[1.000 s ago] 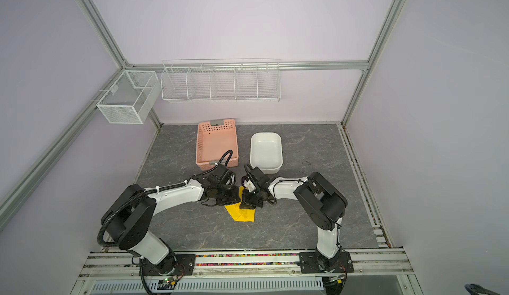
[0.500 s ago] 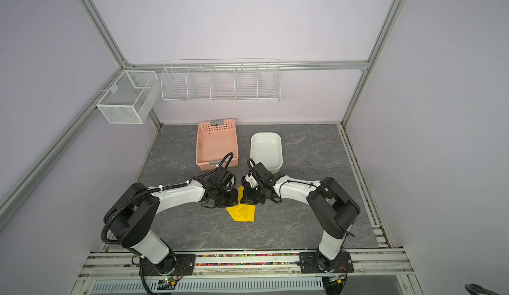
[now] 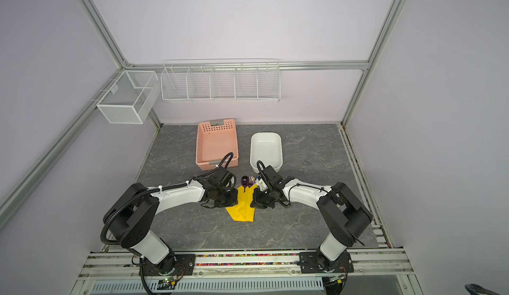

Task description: Place the utensils on the paper napkin and roll it up

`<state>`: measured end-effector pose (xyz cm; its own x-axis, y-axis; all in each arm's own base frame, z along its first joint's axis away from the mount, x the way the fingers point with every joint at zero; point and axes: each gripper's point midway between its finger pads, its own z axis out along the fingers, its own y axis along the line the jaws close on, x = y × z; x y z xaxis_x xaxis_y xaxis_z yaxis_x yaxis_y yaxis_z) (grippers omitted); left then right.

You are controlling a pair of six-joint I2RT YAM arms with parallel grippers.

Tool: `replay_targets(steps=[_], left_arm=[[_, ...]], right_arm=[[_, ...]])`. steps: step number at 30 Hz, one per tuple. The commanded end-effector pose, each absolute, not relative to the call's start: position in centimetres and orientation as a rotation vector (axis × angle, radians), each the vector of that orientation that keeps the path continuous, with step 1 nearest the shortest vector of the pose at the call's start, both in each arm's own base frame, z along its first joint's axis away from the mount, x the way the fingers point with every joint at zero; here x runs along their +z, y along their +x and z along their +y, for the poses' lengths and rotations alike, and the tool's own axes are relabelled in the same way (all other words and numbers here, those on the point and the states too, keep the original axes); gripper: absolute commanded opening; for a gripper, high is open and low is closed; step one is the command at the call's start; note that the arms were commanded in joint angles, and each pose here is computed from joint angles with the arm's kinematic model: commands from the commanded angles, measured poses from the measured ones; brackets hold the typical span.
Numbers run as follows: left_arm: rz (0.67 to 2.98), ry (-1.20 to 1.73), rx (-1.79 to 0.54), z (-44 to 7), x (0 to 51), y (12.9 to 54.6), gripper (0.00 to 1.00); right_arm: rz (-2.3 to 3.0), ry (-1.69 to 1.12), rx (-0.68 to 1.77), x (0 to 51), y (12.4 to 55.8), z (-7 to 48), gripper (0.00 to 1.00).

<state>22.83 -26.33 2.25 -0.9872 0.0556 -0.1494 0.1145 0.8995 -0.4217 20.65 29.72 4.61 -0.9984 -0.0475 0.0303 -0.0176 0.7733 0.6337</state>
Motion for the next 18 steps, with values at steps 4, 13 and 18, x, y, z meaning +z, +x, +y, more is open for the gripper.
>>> replay_targets(steps=[4, 13, 18], left_arm=[[2.94, 0.139, -0.594, -25.2, 2.3, 22.5, 0.0], [2.935, 0.14, -0.617, -25.5, 2.7, 22.6, 0.0], [2.91, 0.143, -0.641, -25.9, 3.6, 22.9, 0.0]], right_arm=[[-2.878, 0.065, -1.05, 3.3, 20.2, 30.4, 0.07], [-2.858, 0.08, -1.084, 3.2, 20.4, 31.5, 0.07], [-2.851, 0.091, -1.079, 3.0, 20.3, 31.8, 0.07]])
